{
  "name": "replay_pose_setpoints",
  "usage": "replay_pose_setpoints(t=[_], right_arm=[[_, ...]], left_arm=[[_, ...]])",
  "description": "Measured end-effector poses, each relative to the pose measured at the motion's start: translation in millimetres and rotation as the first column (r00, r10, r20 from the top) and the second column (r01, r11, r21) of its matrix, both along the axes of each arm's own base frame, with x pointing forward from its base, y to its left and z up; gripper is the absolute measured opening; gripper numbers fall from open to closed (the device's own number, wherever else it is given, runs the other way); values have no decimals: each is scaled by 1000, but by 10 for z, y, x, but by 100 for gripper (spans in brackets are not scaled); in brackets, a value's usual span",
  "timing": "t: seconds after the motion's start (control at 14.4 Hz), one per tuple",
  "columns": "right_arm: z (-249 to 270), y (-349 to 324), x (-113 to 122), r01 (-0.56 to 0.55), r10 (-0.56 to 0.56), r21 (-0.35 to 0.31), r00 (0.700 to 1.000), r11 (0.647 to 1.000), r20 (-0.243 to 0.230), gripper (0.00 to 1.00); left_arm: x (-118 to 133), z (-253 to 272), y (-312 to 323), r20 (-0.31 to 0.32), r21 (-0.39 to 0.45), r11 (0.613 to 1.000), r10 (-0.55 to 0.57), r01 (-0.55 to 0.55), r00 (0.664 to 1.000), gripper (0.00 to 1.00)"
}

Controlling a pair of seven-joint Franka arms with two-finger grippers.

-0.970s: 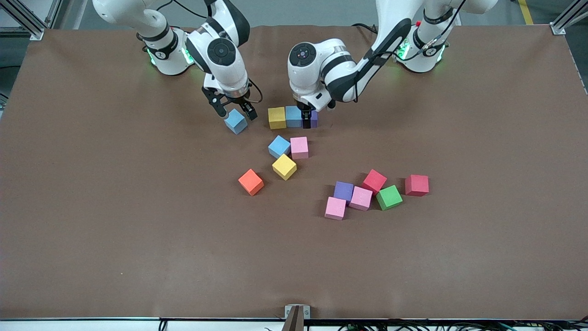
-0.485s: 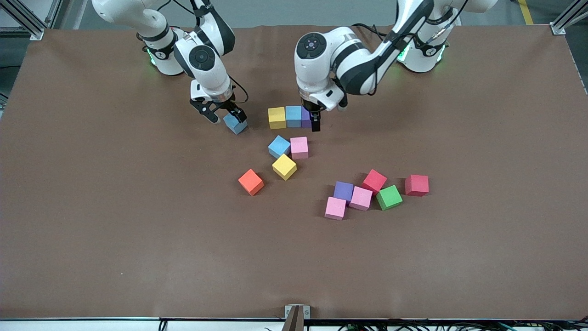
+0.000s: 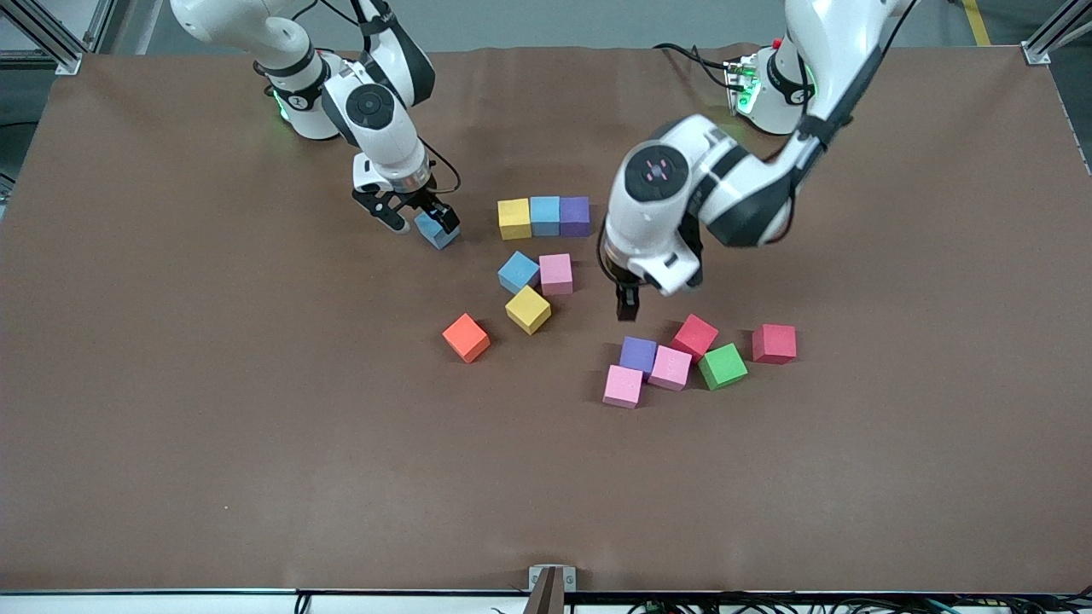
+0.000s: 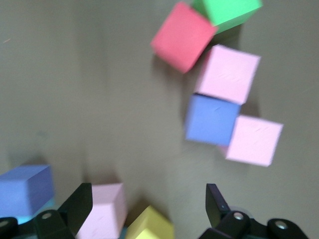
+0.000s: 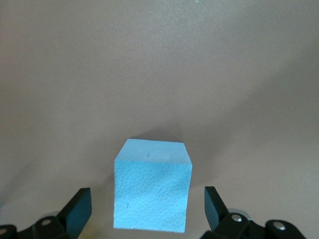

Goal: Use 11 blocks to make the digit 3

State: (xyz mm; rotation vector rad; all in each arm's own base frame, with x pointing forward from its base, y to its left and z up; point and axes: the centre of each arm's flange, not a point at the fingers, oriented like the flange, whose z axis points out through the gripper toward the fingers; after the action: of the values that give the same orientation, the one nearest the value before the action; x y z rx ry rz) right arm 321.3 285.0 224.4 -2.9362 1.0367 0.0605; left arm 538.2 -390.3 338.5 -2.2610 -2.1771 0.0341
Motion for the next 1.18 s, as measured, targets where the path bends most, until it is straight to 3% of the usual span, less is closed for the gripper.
replay_pose_setpoints(t=[0.21, 0.48, 0.55, 0.69, 0.76, 0.97, 1.18], right_arm=[[-119, -20, -14, 1, -1, -14, 1000, 1000, -12, 100], [-215, -35, -24, 2, -2, -24, 1000, 1000, -19, 96], [-221, -35, -23, 2, -3, -24, 1000, 1000, -18, 91], [-217, -33, -17, 15, -15, -21, 1000, 1000, -15, 67], [-205, -24, -5, 48, -48, -19, 999, 999, -13, 58], [-133, 43, 67, 219, -219, -8, 976, 976, -2, 55], [-96, 95, 89, 393, -393, -3, 920, 920, -3, 53]], left_arm=[[456, -233, 404, -8, -2, 1000, -29, 29, 1000, 100], [647, -501, 624, 2, 46, 993, -107, 107, 994, 100], [655, -589, 613, 7, 65, 990, -128, 128, 992, 100], [672, -743, 590, 6, 78, 986, -149, 148, 989, 100], [695, -788, 577, 14, 71, 986, -152, 150, 988, 100], [767, -823, 511, 75, 20, 988, -156, 155, 985, 100], [785, -895, 533, 75, 15, 989, -151, 150, 986, 100]])
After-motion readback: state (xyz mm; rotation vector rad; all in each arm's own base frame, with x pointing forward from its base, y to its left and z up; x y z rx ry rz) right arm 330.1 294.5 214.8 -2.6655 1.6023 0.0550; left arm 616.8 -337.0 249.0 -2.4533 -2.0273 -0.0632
